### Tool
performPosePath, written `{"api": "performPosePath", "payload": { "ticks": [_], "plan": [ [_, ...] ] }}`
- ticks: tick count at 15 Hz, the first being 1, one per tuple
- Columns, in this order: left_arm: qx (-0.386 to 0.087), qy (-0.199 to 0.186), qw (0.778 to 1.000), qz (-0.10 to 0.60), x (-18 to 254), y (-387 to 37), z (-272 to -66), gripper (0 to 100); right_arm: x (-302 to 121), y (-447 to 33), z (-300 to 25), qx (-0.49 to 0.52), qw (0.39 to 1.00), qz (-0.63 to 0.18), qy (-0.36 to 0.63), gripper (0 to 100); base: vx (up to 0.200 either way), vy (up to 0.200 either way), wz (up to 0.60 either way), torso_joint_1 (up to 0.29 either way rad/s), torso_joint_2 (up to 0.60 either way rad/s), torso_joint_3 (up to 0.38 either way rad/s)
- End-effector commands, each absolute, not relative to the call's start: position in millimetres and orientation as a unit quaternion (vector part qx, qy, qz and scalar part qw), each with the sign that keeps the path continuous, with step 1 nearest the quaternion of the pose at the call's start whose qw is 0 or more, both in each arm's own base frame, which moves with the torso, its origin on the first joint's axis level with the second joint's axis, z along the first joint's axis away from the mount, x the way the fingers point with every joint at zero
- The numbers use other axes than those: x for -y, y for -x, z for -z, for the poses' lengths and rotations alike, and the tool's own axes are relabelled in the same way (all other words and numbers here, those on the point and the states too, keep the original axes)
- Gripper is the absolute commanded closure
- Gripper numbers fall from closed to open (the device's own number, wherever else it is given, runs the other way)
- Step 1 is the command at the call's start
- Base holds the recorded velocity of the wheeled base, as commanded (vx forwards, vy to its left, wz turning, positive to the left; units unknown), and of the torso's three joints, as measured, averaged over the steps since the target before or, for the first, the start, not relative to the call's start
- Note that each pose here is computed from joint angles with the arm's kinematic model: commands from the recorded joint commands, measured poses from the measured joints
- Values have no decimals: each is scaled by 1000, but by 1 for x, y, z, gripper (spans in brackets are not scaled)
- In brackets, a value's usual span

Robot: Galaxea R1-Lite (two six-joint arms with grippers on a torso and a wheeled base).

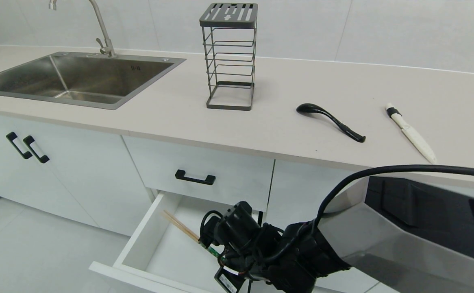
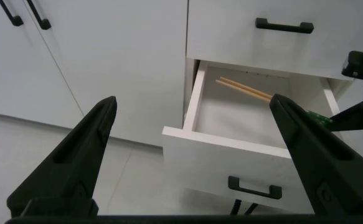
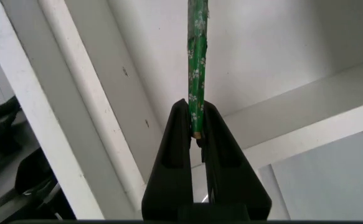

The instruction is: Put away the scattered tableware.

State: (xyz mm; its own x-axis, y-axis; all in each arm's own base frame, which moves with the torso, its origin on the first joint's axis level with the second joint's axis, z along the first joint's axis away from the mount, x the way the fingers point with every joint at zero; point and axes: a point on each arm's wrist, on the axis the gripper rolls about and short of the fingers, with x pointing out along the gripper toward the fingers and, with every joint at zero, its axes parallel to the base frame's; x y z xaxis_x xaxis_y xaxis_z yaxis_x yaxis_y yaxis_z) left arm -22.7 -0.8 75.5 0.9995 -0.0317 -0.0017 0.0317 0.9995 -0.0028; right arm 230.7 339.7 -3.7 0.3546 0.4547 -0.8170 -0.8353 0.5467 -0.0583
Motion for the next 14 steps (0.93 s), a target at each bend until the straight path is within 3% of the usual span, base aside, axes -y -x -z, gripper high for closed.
{"api": "performPosePath", "payload": {
  "ticks": [1, 14],
  "plan": [
    [-2, 2, 1000, 16, 1, 23, -76, 0, -346, -235, 1, -391, 788, -410, 241, 100, 0, 0, 0, 0, 0, 0],
    [-1, 2, 1000, 15, 1, 23, -76, 0, -359, -248, 2, -382, 786, -414, 256, 100, 0, 0, 0, -59, 105, 42]
  ]
}}
